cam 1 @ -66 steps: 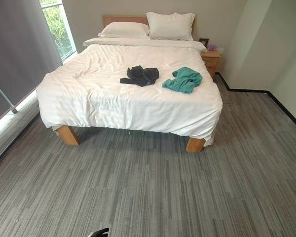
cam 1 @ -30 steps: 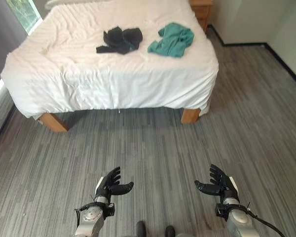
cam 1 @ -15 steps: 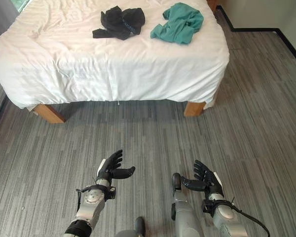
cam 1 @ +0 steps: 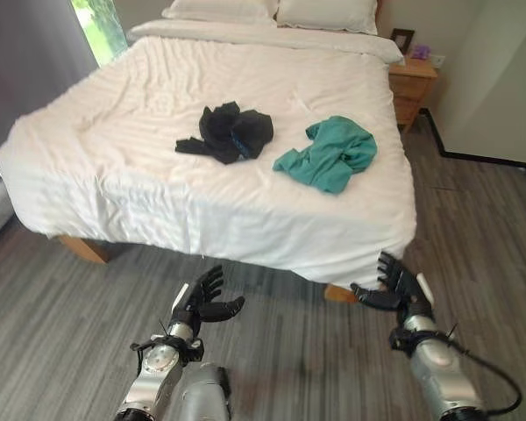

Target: Pick up bed clothes into laundry basket.

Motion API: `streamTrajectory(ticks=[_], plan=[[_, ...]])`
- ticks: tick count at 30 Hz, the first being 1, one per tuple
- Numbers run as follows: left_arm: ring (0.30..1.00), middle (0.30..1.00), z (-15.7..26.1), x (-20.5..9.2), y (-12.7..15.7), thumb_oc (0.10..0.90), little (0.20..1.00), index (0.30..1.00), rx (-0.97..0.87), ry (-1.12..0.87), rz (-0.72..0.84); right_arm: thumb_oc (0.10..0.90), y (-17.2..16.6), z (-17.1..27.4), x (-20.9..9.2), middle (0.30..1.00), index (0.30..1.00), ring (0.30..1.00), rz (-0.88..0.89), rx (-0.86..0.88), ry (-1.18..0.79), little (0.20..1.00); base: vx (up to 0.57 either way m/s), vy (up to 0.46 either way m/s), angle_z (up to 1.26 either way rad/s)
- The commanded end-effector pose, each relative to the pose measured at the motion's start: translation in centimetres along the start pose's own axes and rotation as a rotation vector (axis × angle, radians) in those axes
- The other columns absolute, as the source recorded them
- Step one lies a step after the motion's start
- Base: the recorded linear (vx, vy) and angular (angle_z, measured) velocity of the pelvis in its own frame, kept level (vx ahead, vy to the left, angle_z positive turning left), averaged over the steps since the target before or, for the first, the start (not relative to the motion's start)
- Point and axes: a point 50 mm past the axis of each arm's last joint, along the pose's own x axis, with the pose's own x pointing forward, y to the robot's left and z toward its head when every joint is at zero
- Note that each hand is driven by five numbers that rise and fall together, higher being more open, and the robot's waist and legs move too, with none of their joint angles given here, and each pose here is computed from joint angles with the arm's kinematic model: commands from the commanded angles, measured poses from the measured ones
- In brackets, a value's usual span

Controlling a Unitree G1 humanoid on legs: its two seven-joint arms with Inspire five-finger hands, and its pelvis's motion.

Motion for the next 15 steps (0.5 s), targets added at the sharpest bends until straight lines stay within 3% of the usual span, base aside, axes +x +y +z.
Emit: streamTrajectory(ticks=[1,8,15], plan=[[0.9,0.9,7.0,1.0,1.0,0.8,0.9,0.9,-0.011,-0.325,-0.007,0.8,-0.8,8.4,1.7,0.9,0.9,0.9,0.028,-0.031,-0.369,0.9,0.35,-0.019,-0.43],[0.9,0.9,9.6,0.5,0.3,0.8,0.9,0.9,-0.021,-0.419,-0.104,0.8,-1.6,14.5,2.4,0.9,0.9,0.9,0.053,-0.25,-0.547,0.9,0.25,0.098,-0.01],[0.9,0.9,10.8,1.3,-2.4,0.8,0.9,0.9,0.04,-0.442,-0.26,0.8,-6.4,18.3,3.4,0.9,0.9,0.9,-0.119,-0.54,-0.557,0.9,0.23,-0.043,0.52]])
